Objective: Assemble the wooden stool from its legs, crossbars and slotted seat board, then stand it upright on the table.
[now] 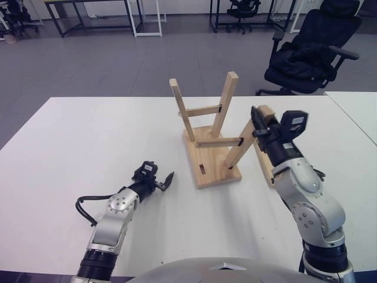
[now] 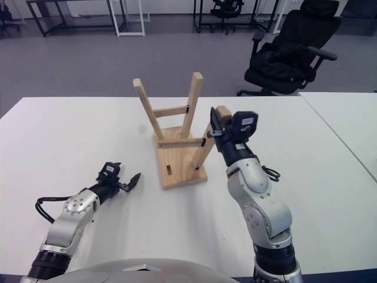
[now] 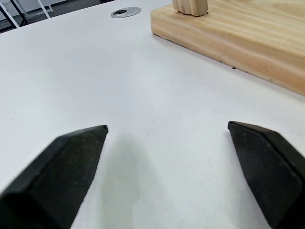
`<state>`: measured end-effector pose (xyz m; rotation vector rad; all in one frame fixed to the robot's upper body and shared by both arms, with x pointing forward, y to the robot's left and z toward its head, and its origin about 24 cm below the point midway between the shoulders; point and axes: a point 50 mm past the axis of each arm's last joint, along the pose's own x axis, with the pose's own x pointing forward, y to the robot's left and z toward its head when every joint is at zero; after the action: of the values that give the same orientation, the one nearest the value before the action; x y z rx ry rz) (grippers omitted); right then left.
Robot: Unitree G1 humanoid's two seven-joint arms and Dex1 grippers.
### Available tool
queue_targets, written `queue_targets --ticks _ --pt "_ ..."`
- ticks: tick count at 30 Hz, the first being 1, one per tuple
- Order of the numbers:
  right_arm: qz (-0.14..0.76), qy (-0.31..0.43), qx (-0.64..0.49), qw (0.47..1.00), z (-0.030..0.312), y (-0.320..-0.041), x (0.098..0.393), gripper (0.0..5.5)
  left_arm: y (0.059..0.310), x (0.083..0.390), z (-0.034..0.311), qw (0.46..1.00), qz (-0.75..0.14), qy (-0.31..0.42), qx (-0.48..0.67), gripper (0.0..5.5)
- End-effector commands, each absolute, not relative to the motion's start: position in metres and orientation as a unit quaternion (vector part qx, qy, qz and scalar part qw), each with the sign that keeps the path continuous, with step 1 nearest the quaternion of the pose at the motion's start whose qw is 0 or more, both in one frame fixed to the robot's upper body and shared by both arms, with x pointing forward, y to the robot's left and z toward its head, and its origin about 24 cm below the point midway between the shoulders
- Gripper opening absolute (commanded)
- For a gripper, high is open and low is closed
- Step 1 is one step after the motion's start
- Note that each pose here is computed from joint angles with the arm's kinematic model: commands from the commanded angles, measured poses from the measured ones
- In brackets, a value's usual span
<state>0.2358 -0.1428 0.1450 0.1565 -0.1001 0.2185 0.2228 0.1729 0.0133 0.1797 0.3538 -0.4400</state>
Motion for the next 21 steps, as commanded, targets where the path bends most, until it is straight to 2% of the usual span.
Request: queue_targets --ticks 1,12,16,21 --pt "0.093 0.117 -0.009 0.989 0.085 -0.155 0.234 1.06 0.175 0.226 0.016 0.951 -0.225 0.182 0.113 4.65" --pt "0.121 -0.02 0.046 0.991 0.146 -0.149 0.256 1.08 0.175 0.235 0.026 0.957 -0.213 0.163 0.107 4.65" --pt "0.135 -0.082 0.073 0.985 0.169 -0.149 0.257 1.91 0.178 0.236 0.025 0.96 -0.204 0.162 0.107 4.65" --pt "0.173 -0.175 0.058 0.967 0.216 -0.153 0.26 2.89 0.178 0.236 0.026 0.962 -0.196 0.156 0.105 4.65"
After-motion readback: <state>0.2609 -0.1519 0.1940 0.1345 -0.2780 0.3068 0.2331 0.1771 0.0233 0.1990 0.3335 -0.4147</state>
